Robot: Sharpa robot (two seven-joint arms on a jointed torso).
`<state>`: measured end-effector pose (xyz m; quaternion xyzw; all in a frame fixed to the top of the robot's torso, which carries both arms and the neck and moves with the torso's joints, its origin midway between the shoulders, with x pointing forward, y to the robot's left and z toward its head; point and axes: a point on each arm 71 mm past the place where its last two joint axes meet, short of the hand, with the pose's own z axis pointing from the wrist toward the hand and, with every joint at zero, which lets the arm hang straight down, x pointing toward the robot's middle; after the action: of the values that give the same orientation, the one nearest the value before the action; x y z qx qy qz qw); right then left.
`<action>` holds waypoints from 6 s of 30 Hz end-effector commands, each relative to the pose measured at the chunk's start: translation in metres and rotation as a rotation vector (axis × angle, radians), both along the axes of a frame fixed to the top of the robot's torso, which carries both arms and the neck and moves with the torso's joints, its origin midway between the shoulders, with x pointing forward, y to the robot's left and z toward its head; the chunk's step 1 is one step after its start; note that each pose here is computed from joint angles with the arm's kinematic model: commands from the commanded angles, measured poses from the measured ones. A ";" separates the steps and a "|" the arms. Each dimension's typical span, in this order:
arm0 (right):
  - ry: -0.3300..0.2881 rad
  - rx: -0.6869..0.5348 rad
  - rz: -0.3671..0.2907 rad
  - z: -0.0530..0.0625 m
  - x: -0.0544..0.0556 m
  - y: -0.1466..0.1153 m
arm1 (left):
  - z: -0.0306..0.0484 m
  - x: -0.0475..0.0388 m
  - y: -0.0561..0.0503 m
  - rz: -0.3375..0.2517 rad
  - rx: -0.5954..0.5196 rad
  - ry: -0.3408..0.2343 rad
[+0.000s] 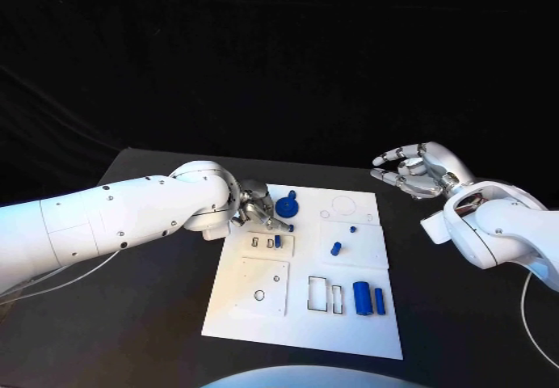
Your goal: Assemble the parts on the task board
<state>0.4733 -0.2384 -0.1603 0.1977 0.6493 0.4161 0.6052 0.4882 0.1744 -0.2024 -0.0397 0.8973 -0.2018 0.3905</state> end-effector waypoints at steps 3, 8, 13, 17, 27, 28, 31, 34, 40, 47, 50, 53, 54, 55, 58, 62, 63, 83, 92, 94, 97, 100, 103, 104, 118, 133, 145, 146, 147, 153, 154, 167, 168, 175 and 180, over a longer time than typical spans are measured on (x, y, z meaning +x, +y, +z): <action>0.010 -0.010 0.001 -0.002 0.000 0.000 | -0.0043 -0.0028 -0.005 -0.055 0.082 0.037; 0.018 -0.009 -0.009 -0.003 0.000 -0.002 | -0.0063 -0.0038 -0.008 -0.071 0.094 0.049; 0.026 -0.008 -0.020 -0.004 0.001 -0.004 | -0.0077 -0.0045 -0.010 -0.085 0.106 0.060; 0.031 -0.006 -0.024 -0.005 0.001 -0.005 | -0.0090 -0.0043 -0.013 -0.092 0.113 0.065; 0.038 -0.004 -0.026 -0.006 0.001 -0.005 | -0.0100 -0.0046 -0.016 -0.097 0.113 0.067; 0.038 -0.004 -0.026 -0.006 0.001 -0.005 | -0.0100 -0.0047 -0.017 -0.098 0.111 0.068; 0.041 -0.003 -0.026 -0.007 0.001 -0.004 | -0.0098 -0.0049 -0.018 -0.096 0.106 0.068; 0.045 -0.002 -0.026 -0.008 0.001 -0.004 | -0.0096 -0.0050 -0.019 -0.094 0.098 0.068; 0.051 -0.001 -0.025 -0.010 0.001 -0.004 | -0.0095 -0.0052 -0.020 -0.091 0.090 0.071; 0.056 -0.001 -0.025 -0.011 0.001 -0.004 | -0.0096 -0.0049 -0.020 -0.088 0.087 0.072; 0.060 -0.001 -0.025 -0.012 0.000 -0.004 | -0.0098 -0.0049 -0.020 -0.088 0.086 0.076; 0.063 -0.001 -0.025 -0.014 0.000 -0.004 | -0.0100 -0.0050 -0.020 -0.090 0.087 0.080; 0.064 -0.001 -0.025 -0.014 0.000 -0.004 | -0.0101 -0.0051 -0.020 -0.091 0.088 0.081; 0.065 -0.002 -0.024 -0.014 0.000 -0.004 | -0.0102 -0.0052 -0.020 -0.093 0.089 0.084; 0.068 -0.001 -0.024 -0.015 0.000 -0.004 | -0.0106 -0.0056 -0.021 -0.099 0.093 0.090; 0.062 -0.005 -0.019 -0.015 0.000 -0.003 | -0.0107 -0.0059 -0.021 -0.102 0.094 0.093; 0.057 -0.009 -0.017 -0.015 0.000 -0.003 | -0.0107 -0.0059 -0.021 -0.102 0.094 0.093; 0.043 -0.023 -0.024 -0.019 0.002 -0.007 | -0.0046 -0.0088 -0.014 0.019 -0.067 0.121; 0.043 -0.024 -0.029 -0.019 0.002 -0.009 | -0.0013 -0.0112 -0.005 0.080 -0.121 0.105; 0.044 -0.024 -0.029 -0.019 0.002 -0.009 | -0.0008 -0.0120 -0.004 0.086 -0.122 0.096; 0.044 -0.024 -0.030 -0.019 0.002 -0.010 | -0.0008 -0.0138 -0.001 0.089 -0.115 0.079; 0.044 -0.024 -0.031 -0.019 0.002 -0.010 | -0.0012 -0.0160 0.001 0.081 -0.095 0.049; 0.044 -0.023 -0.030 -0.019 0.002 -0.010 | -0.0016 -0.0177 0.002 0.065 -0.065 0.014; 0.045 -0.023 -0.030 -0.019 0.002 -0.009 | -0.0018 -0.0184 0.002 0.058 -0.053 0.001; 0.044 -0.023 -0.028 -0.020 0.003 -0.009 | -0.0081 -0.0233 0.001 0.003 0.040 -0.076; 0.045 -0.022 -0.025 -0.020 0.002 -0.007 | -0.0165 -0.0236 -0.002 -0.028 0.083 -0.056; 0.047 -0.021 -0.024 -0.020 0.001 -0.008 | -0.0229 -0.0239 -0.002 -0.041 0.109 -0.049; 0.047 -0.021 -0.024 -0.020 0.001 -0.008 | -0.0231 -0.0238 -0.002 -0.041 0.110 -0.049; 0.047 -0.021 -0.024 -0.020 0.001 -0.008 | -0.0232 -0.0237 -0.002 -0.041 0.111 -0.049; 0.048 -0.018 -0.018 -0.020 0.000 -0.006 | -0.0238 -0.0234 -0.001 -0.040 0.113 -0.048; 0.048 -0.018 -0.018 -0.020 0.000 -0.006 | -0.0239 -0.0234 -0.001 -0.041 0.114 -0.047; 0.053 -0.017 -0.016 -0.022 -0.001 -0.006 | -0.0254 -0.0239 -0.002 -0.042 0.108 -0.025; 0.054 -0.017 -0.016 -0.022 -0.001 -0.006 | -0.0255 -0.0239 -0.002 -0.042 0.108 -0.023; 0.054 -0.017 -0.017 -0.022 -0.001 -0.006 | -0.0261 -0.0242 -0.002 -0.047 0.112 -0.015; 0.054 -0.018 -0.018 -0.022 -0.001 -0.007 | -0.0265 -0.0245 -0.003 -0.052 0.115 -0.009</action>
<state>0.4727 -0.2465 -0.1823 0.2175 0.6655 0.3951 0.5947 0.4663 0.1736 -0.2259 -0.0002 0.8992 -0.1616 0.4066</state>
